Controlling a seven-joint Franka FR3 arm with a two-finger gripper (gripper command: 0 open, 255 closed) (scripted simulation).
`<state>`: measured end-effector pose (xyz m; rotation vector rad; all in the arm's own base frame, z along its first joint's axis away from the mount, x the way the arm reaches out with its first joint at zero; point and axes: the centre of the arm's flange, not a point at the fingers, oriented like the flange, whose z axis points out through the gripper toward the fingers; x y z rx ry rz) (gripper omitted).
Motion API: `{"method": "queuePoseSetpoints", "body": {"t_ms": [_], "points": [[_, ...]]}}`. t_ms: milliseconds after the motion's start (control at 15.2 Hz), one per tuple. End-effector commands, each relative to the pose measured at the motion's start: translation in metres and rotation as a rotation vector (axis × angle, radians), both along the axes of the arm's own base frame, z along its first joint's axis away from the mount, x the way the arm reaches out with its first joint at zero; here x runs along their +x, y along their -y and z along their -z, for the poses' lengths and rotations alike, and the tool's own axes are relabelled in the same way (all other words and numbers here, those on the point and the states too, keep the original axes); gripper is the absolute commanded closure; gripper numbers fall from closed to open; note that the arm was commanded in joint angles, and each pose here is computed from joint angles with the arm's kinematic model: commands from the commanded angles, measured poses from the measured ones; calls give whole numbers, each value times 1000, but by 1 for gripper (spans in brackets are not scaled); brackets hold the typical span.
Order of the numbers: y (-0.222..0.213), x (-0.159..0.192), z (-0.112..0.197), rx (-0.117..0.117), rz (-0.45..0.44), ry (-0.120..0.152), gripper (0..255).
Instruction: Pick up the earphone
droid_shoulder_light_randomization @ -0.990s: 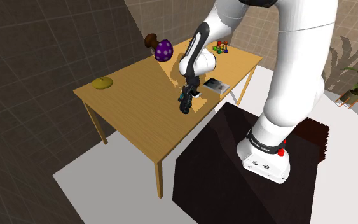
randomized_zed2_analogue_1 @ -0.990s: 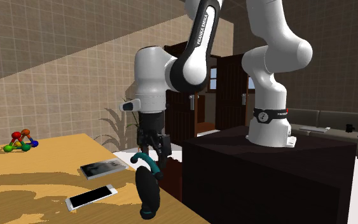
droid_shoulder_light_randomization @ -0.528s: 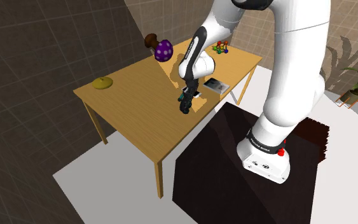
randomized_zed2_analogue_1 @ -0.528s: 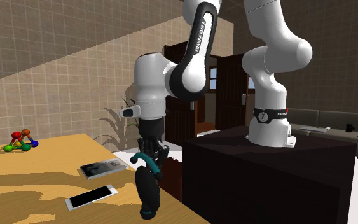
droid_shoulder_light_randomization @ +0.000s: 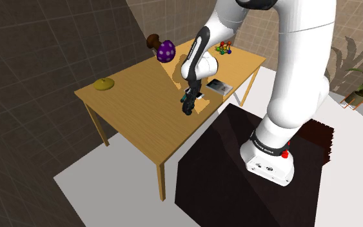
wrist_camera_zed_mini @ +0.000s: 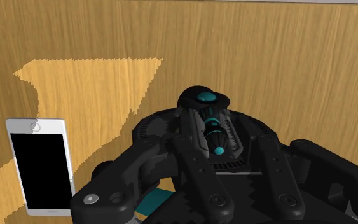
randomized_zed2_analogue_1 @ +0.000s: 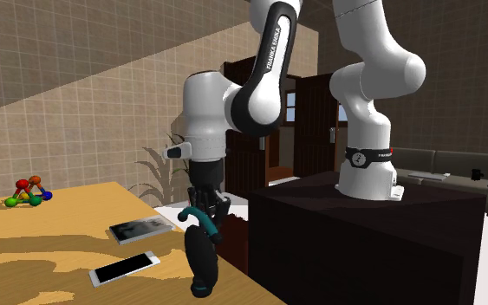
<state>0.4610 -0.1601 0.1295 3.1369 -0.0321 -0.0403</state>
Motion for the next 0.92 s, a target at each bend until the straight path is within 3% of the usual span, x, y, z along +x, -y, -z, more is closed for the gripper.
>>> {"method": "queuePoseSetpoints", "body": {"t_ms": [0, 858], "points": [[0, 0, -8, 0, 0, 0, 255], [0, 0, -77, 0, 0, 0, 255]]}}
